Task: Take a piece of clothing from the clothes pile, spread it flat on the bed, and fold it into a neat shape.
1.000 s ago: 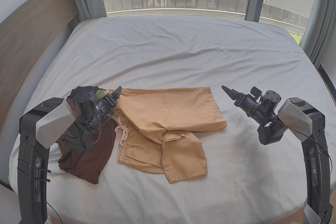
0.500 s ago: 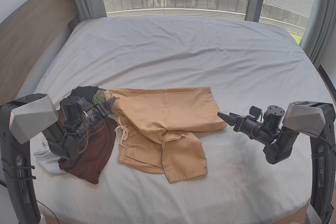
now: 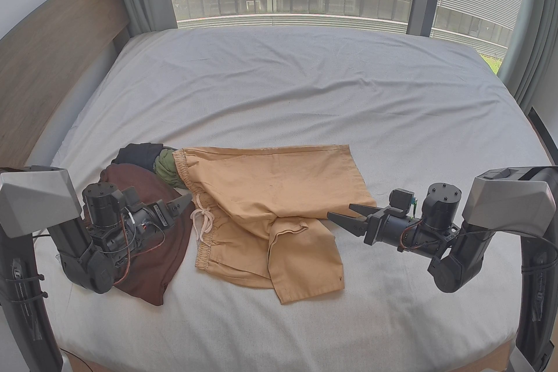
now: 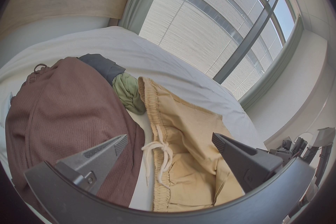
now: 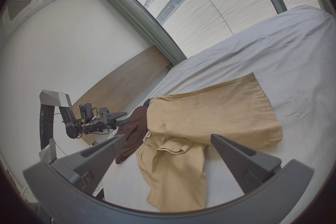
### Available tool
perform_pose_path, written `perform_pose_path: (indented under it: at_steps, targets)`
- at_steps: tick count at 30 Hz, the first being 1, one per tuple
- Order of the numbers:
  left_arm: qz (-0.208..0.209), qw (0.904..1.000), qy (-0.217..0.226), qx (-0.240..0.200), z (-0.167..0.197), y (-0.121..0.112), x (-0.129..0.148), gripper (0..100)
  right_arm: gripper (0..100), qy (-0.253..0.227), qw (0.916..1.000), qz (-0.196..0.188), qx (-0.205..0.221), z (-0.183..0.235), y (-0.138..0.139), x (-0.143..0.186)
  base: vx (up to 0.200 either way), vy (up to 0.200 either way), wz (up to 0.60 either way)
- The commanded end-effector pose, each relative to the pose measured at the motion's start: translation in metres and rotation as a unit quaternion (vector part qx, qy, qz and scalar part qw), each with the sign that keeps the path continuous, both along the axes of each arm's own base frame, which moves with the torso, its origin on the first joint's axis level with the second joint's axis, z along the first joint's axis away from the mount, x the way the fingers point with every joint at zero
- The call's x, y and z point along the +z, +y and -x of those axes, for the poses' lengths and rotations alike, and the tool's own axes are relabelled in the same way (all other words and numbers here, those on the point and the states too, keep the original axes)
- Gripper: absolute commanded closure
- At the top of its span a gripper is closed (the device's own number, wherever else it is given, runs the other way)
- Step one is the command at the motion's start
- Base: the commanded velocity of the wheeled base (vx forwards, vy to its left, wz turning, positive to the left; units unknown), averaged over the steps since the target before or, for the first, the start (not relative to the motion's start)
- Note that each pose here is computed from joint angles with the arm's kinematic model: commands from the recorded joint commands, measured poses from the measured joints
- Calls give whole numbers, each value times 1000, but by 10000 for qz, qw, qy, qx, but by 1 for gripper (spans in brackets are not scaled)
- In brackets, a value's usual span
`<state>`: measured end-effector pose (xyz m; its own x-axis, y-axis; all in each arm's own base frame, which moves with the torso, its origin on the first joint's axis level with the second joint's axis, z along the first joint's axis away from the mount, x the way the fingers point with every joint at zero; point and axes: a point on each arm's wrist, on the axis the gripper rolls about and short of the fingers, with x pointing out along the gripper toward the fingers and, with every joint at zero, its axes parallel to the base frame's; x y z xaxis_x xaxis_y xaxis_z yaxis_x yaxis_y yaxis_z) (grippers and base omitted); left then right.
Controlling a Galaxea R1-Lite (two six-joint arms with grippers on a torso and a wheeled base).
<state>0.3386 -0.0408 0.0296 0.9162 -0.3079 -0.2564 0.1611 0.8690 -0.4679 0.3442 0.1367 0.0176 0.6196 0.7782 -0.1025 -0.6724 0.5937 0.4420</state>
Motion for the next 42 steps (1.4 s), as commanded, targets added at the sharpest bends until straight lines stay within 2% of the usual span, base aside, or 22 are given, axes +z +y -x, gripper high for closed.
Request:
perform_pose_path:
  at_steps: [1,11,18,21,26,31,42]
  targets:
    - [-36,9997,232,-8,1,1,-16,0,0,9,10000,-4,57,3,3,2,0,0,0]
    - [-76,9980,620,-62,3,-2,-44,0,0,109,9999,26,79,3,5,-6,0,0,0]
    - [-71,9982,590,-92,5,-3,-44,0,0,97,9997,16,238,7,19,-6,0,0,0]
    - [-75,9981,605,-115,6,-5,-45,0,0,169,9993,71,325,8,27,-17,0,0,0]
    - [-75,9980,620,-137,6,-6,-46,0,0,41,9994,-18,352,-1,38,-17,0,0,0]
    - [-76,9971,710,-260,10,-14,-51,0,0,334,9976,-355,489,1,53,-14,0,0,0]
    - [-61,9972,662,-347,10,-21,-60,0,0,675,9955,-220,622,-11,73,-38,0,0,0]
